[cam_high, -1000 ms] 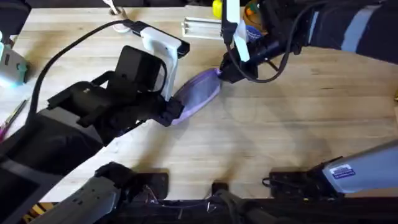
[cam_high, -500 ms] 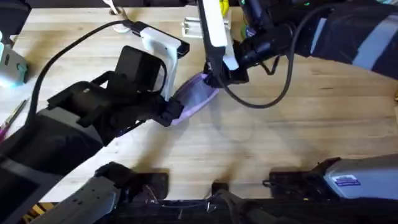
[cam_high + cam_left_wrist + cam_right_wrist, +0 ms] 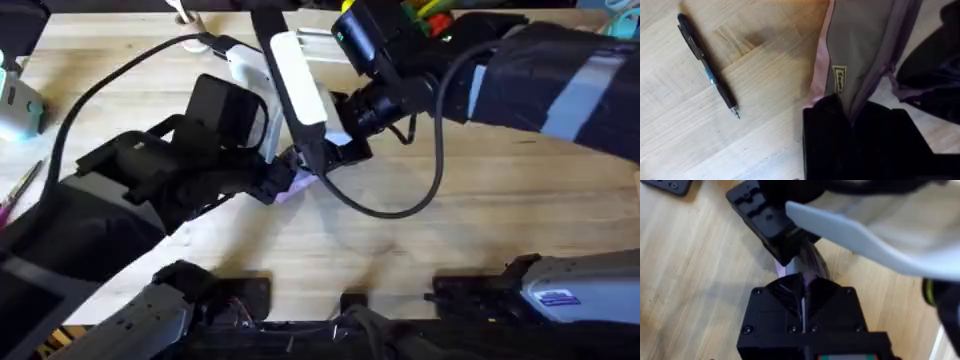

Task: Unzip the bag, pick up the pens from the table one at a time and place them inside, then zip the bag closed.

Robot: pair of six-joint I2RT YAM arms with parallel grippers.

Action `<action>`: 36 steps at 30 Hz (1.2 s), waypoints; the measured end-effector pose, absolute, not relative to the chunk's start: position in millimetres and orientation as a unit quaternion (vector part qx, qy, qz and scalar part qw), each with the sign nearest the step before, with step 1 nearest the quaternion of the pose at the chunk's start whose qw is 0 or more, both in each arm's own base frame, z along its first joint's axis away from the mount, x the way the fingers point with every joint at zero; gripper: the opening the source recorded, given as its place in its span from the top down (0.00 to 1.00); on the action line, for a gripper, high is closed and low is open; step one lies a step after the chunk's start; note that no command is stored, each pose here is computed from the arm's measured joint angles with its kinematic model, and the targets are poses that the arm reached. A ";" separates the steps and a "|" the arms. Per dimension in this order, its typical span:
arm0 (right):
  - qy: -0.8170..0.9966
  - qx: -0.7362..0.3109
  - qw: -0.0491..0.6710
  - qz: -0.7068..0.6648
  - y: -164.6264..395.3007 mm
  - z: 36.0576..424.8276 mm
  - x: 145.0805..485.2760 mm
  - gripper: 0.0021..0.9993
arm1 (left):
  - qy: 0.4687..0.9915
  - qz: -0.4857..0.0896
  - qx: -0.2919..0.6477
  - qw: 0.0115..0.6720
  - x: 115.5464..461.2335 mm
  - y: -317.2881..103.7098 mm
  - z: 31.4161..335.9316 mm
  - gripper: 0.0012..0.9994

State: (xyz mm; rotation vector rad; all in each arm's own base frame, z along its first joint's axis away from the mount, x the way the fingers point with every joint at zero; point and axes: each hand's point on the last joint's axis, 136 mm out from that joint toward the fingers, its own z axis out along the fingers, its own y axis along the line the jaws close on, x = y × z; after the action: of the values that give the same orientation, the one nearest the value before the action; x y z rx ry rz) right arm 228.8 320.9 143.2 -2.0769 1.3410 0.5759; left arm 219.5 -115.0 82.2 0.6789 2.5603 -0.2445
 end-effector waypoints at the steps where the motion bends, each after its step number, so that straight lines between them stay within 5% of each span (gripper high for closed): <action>1: 0.501 -0.783 0.296 0.218 322.9 143.2 225.9 0.97 | 0.935 -0.089 0.248 0.238 219.3 -114.9 82.1 0.96; 14: 0.493 -0.790 0.291 0.220 327.2 142.3 218.1 0.93 | 0.935 -0.089 0.248 0.238 219.1 -114.8 82.0 0.96; 16: 0.495 -0.789 0.291 0.220 325.7 142.2 219.3 0.77 | 0.935 -0.089 0.249 0.238 219.1 -114.8 81.9 0.96; 21: 0.500 -0.781 0.294 0.231 321.5 144.7 223.6 0.07 | 0.934 -0.089 0.249 0.239 219.9 -115.0 82.4 0.96; 34: 0.568 -0.728 0.301 0.238 271.8 153.4 259.2 0.01 | 0.934 -0.089 0.249 0.239 219.9 -115.0 82.4 0.96; 35: 0.570 -0.726 0.304 0.236 269.1 155.3 261.6 0.01 | 0.934 -0.088 0.250 0.240 220.0 -115.0 82.4 0.92; 36: 0.579 -0.719 0.304 0.235 262.3 156.7 264.8 0.01 | 0.934 -0.089 0.250 0.239 219.7 -115.0 82.3 0.52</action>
State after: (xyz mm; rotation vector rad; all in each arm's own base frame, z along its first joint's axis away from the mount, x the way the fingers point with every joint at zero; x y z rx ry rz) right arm 264.8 262.3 156.7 -1.9042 1.5338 0.6219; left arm 219.7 -115.0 82.3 0.6833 2.5581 -0.2428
